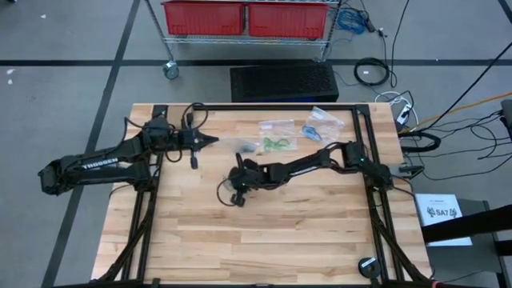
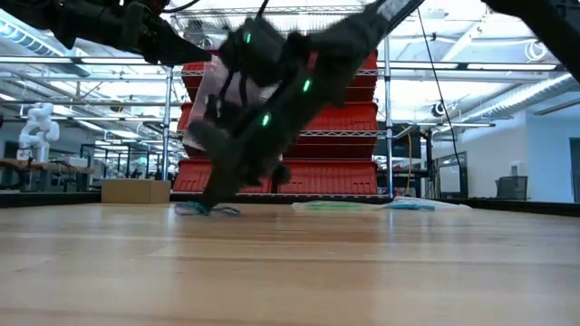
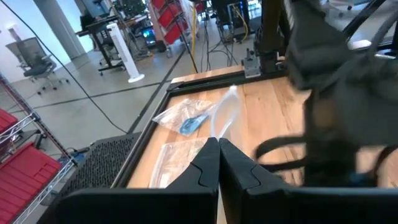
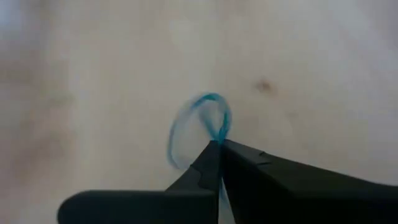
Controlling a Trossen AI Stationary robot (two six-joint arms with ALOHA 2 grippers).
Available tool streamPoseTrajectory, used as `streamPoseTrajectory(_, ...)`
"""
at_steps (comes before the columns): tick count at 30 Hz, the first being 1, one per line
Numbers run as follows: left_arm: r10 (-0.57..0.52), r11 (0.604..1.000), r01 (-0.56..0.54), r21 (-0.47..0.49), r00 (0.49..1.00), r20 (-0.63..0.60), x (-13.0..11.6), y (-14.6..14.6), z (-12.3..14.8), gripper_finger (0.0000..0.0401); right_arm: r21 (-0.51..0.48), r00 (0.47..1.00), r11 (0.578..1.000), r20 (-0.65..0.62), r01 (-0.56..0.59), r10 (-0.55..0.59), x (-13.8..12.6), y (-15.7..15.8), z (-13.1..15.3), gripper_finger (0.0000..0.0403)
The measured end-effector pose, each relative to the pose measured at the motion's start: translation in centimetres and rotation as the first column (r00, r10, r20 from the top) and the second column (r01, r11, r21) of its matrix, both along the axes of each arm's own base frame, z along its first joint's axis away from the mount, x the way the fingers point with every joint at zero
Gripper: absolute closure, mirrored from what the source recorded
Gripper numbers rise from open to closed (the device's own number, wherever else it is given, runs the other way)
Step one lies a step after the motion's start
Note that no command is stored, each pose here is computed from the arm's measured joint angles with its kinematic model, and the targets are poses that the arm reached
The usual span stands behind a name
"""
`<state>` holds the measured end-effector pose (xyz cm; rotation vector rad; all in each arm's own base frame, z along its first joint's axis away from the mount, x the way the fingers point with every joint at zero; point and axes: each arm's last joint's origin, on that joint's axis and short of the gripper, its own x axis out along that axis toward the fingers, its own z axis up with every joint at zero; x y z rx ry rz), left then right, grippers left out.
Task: Sort rubber bands
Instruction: Put the blue rubber band into the transparent zip bag
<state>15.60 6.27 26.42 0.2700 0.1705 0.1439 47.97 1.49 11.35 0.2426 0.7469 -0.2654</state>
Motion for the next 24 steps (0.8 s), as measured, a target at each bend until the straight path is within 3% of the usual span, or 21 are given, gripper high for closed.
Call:
streamPoseTrajectory(4, -0.007, 1.000, 0.007, -0.001, 1.000, 0.000, 0.0, 0.0, 0.0, 0.0398, -0.013, 0.995, 0.995, 0.001, -0.100, 0.100, -0.9, 1.6, 3.5, 0.0403)
streamPoseTrajectory(12, -0.067, 0.997, 0.067, -0.035, 0.998, 0.014, 0.2, -0.2, 0.0, 0.0398, -0.107, 0.979, 0.981, 0.105, -0.163, 0.174, -2.8, 3.2, 11.0, 0.0403)
streamPoseTrajectory(24, -0.158, 0.986, 0.157, -0.061, 0.987, -0.016, 1.1, -1.0, -0.6, 0.0398, -0.336, 0.966, 0.941, 0.223, -0.046, 0.127, -8.0, 2.8, 21.3, 0.0403)
